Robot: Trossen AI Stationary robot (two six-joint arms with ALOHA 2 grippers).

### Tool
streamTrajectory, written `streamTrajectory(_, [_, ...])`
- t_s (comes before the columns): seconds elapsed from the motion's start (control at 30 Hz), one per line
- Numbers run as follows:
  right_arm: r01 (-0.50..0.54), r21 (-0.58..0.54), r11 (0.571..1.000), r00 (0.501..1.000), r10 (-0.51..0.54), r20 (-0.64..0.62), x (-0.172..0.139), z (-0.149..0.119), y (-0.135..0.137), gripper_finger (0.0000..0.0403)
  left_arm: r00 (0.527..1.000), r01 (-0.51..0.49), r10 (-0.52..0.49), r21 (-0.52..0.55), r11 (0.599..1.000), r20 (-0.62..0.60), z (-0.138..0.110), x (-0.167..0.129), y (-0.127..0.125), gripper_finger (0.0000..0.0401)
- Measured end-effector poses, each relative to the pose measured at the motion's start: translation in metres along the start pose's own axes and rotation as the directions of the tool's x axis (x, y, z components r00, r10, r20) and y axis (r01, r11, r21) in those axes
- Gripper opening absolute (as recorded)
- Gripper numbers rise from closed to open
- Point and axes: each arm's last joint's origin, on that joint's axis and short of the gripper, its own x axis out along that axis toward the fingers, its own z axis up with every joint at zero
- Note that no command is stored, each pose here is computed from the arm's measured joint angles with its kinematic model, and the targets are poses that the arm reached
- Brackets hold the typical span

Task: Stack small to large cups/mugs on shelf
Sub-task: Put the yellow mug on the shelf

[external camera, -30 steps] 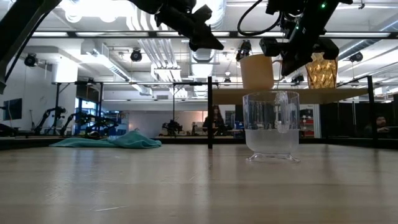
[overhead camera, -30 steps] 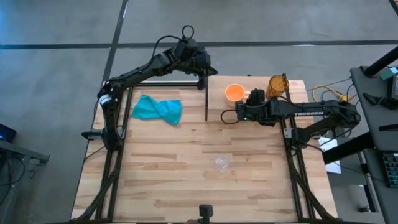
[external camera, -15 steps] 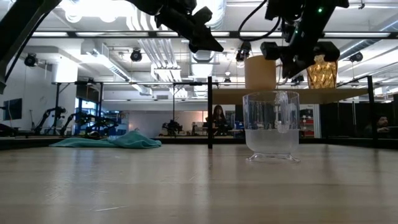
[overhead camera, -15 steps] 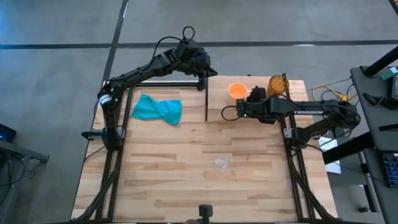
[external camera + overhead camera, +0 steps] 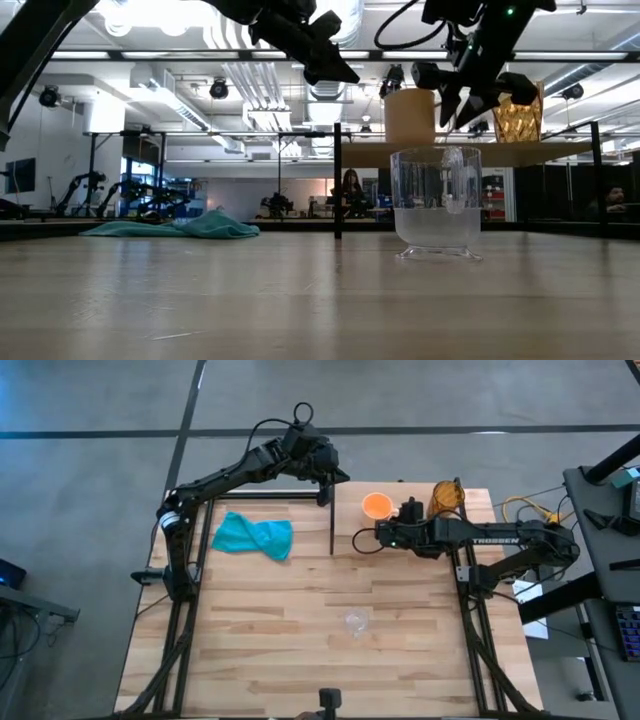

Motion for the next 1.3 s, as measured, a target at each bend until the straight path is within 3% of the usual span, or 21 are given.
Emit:
streamTrajectory(0.47, [-0.031,-0.027,0.999,0.999,0.031,0.011,-0.009,0.005,-0.005,0.0103,0.997,0.031,-0.033,-0.028,0.999,-0.065,-0.005,-0.005,-0.004,0.0])
streamTrajectory(0.8, [-0.191,0.029,0.981,0.981,0.191,-0.022,-0.041,0.016,-0.02,0.0093,0.984,0.093,-0.102,-0.067,0.993,-0.147,-0.01,-0.009,-0.015,0.0])
streamTrajectory(1.1, [-0.385,0.089,0.919,0.922,0.388,-0.017,-0.066,0.027,-0.025,0.01,0.974,0.188,-0.191,-0.039,0.981,-0.121,-0.003,0.004,-0.042,0.0])
streamTrajectory(1.3, [-0.531,0.065,0.845,0.848,0.529,0.036,-0.077,0.033,-0.012,0.0094,0.973,0.214,-0.214,-0.012,0.977,-0.082,0.001,0.021,-0.055,0.0])
